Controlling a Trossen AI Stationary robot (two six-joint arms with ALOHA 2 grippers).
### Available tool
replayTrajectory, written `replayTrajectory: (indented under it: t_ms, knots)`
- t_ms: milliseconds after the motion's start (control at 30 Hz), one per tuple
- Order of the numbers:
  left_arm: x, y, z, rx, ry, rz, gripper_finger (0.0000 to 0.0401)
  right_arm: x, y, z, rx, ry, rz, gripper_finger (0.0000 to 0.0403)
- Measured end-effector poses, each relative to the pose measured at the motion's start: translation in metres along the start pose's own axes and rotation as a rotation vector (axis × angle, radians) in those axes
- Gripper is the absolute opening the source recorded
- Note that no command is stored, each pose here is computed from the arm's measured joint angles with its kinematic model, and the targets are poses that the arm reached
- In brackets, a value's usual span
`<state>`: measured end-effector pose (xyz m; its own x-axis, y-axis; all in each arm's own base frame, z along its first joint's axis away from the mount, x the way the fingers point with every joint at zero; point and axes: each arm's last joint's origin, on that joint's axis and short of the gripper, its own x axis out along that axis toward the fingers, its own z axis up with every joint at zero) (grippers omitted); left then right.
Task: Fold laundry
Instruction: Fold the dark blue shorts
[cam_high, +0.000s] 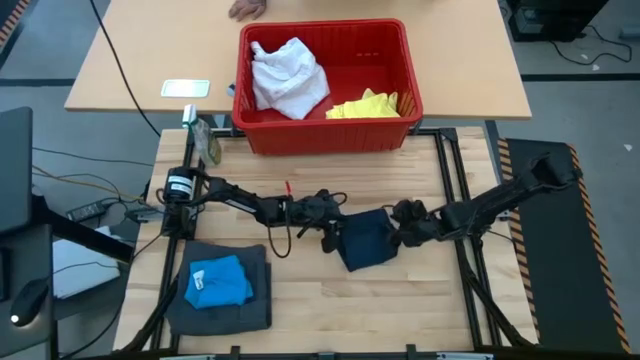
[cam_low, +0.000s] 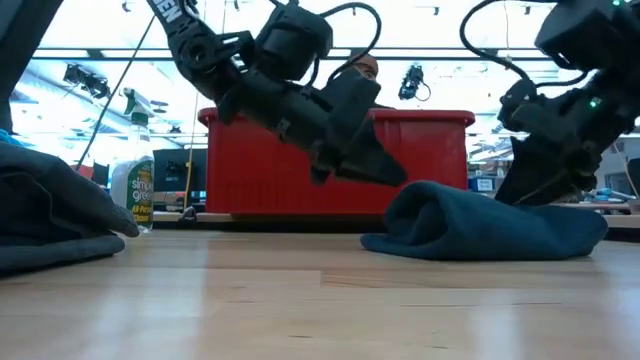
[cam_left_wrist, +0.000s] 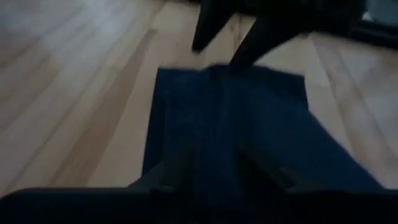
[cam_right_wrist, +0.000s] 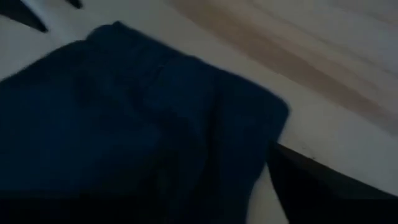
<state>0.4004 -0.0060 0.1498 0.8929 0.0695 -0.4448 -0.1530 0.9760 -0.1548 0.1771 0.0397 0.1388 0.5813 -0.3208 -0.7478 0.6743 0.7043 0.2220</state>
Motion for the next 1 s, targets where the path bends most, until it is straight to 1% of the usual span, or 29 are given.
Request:
replayTrajectory:
  t_ms: [100, 200, 267, 333, 400, 467, 600, 733, 900, 1000]
  knots:
    - [-0.003, -0.007, -0.002, 0.003, 0.023, -0.008, 0.0133, -0.002, -0.003, 0.005, -0.002, 0.039, 0.035, 0.0315]
    - [-0.004, -0.019, -0.005, -0.035, 0.031, -0.032, 0.0142, 0.003, -0.007, 0.009, 0.019, 0.101, 0.057, 0.0344]
    - [-0.006, -0.029, -0.010, -0.054, 0.005, -0.020, 0.0147, 0.009, -0.008, 0.007, 0.033, 0.143, 0.076, 0.0351]
    - [-0.009, -0.035, -0.021, -0.079, 0.000, 0.011, 0.0154, 0.016, -0.007, 0.003, 0.044, 0.167, 0.094, 0.0353]
    - [-0.014, -0.039, -0.035, -0.119, -0.015, 0.022, 0.0165, 0.023, -0.005, 0.000, 0.043, 0.172, 0.097, 0.0352]
    - [-0.020, -0.041, -0.046, -0.174, -0.044, 0.007, 0.0180, 0.029, -0.001, -0.001, 0.041, 0.154, 0.104, 0.0349]
    - [-0.029, -0.044, -0.062, -0.276, -0.077, -0.032, 0.0219, 0.037, 0.007, -0.001, 0.057, 0.115, 0.149, 0.0339]
    - [-0.032, -0.051, -0.066, -0.324, -0.066, -0.041, 0.0253, 0.040, 0.012, -0.001, 0.073, 0.121, 0.203, 0.0314]
    - [-0.034, -0.054, -0.072, -0.381, -0.063, 0.040, 0.0265, 0.041, 0.013, -0.001, 0.092, 0.135, 0.223, 0.0266]
    - [-0.034, -0.054, -0.072, -0.389, -0.069, 0.046, 0.0265, 0.041, 0.014, -0.001, 0.094, 0.140, 0.237, 0.0227]
